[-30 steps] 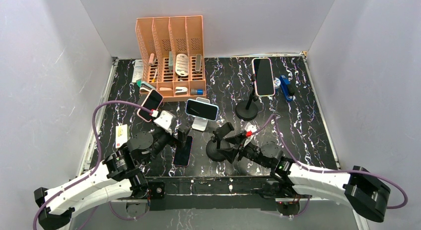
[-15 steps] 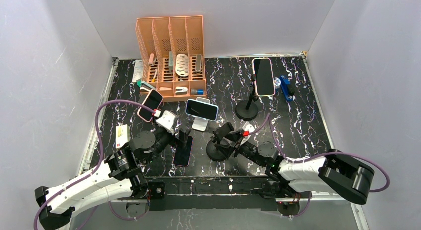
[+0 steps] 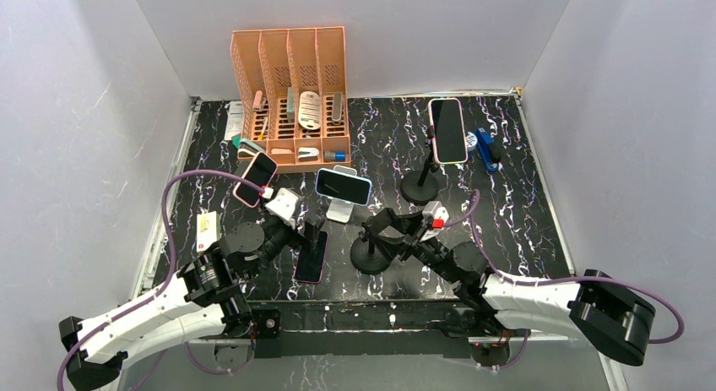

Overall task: Remove the phone from the phone stand
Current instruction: Pick up the phone stand at the center of the board, then place the phone stand at the center of the board.

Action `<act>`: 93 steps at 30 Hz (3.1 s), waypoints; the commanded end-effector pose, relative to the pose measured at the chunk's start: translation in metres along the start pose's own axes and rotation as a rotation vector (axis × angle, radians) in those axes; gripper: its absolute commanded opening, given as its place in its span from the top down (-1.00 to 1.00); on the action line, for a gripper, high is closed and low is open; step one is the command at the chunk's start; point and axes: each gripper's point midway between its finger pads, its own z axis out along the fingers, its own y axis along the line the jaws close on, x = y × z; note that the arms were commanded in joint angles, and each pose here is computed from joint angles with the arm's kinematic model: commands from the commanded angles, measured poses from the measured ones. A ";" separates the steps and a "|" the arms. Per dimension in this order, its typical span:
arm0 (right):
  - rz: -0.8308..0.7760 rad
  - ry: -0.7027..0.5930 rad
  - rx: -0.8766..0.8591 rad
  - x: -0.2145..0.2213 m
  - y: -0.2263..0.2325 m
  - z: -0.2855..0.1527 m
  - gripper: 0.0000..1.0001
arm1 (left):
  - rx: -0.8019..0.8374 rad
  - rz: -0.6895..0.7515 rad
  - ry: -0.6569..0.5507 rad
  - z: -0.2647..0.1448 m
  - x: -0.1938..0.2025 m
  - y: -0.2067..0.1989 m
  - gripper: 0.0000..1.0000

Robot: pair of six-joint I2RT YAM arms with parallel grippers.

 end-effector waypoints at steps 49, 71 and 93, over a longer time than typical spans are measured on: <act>-0.156 -0.036 0.151 -0.096 -0.010 0.015 0.97 | 0.000 -0.011 -0.038 -0.005 -0.017 0.002 -0.53; -0.310 -0.324 0.340 -0.248 -0.049 0.174 0.97 | -0.034 -0.014 -0.040 -0.006 -0.017 0.009 -0.54; -0.390 -0.383 0.647 -0.231 -0.206 0.251 0.97 | -0.022 -0.028 -0.058 -0.009 -0.020 0.008 -0.54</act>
